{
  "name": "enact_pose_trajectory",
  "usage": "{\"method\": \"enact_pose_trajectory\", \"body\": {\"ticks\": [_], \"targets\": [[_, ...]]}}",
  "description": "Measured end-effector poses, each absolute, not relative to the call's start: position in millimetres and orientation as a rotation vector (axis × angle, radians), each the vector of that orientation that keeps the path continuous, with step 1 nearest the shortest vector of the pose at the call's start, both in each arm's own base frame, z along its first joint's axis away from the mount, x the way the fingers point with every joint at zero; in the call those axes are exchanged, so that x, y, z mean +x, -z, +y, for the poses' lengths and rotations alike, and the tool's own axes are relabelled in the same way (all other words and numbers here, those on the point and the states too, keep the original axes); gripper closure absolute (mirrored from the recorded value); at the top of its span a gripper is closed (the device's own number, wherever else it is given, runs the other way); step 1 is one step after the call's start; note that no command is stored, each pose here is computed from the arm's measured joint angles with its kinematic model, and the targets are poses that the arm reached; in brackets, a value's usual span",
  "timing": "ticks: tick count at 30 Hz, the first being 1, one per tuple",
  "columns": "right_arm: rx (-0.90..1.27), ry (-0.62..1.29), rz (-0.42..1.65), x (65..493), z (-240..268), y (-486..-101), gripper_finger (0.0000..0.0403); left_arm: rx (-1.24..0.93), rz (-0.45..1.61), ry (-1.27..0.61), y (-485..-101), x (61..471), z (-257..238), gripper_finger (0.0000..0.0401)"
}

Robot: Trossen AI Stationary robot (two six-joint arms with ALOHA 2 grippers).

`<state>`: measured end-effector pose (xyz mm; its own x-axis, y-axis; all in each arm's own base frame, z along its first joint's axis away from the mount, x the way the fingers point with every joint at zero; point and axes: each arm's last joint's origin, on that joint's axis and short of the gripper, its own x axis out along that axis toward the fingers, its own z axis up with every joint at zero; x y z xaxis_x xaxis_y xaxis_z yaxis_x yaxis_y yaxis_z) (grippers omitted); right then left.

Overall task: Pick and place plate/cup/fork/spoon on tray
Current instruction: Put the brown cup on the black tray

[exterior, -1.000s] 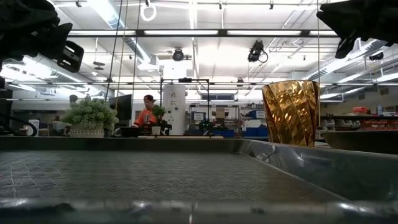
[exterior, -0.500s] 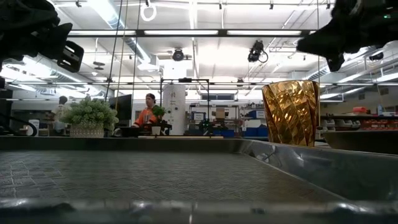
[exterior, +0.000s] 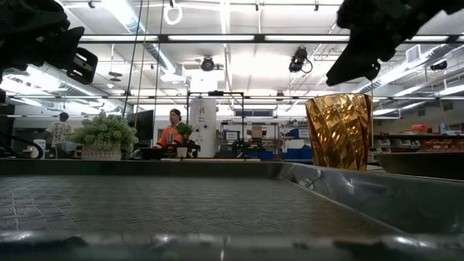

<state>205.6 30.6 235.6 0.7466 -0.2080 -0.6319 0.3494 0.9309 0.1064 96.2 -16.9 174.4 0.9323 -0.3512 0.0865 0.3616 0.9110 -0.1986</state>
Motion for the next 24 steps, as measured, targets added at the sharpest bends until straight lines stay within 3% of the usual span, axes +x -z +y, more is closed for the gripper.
{"method": "enact_pose_trajectory", "body": {"ticks": [5, 24], "targets": [[0.213, 0.292, 0.836, 225.3, 22.2, -246.0, 0.025, -0.214, -0.049, 0.368, -174.3, 96.2, -16.9, 0.0291], [0.091, 0.141, 1.341, 284.0, -1.8, -259.2, 0.0257, -0.214, -0.048, 0.367, -174.3, 96.3, -16.9, 0.0291]]}}
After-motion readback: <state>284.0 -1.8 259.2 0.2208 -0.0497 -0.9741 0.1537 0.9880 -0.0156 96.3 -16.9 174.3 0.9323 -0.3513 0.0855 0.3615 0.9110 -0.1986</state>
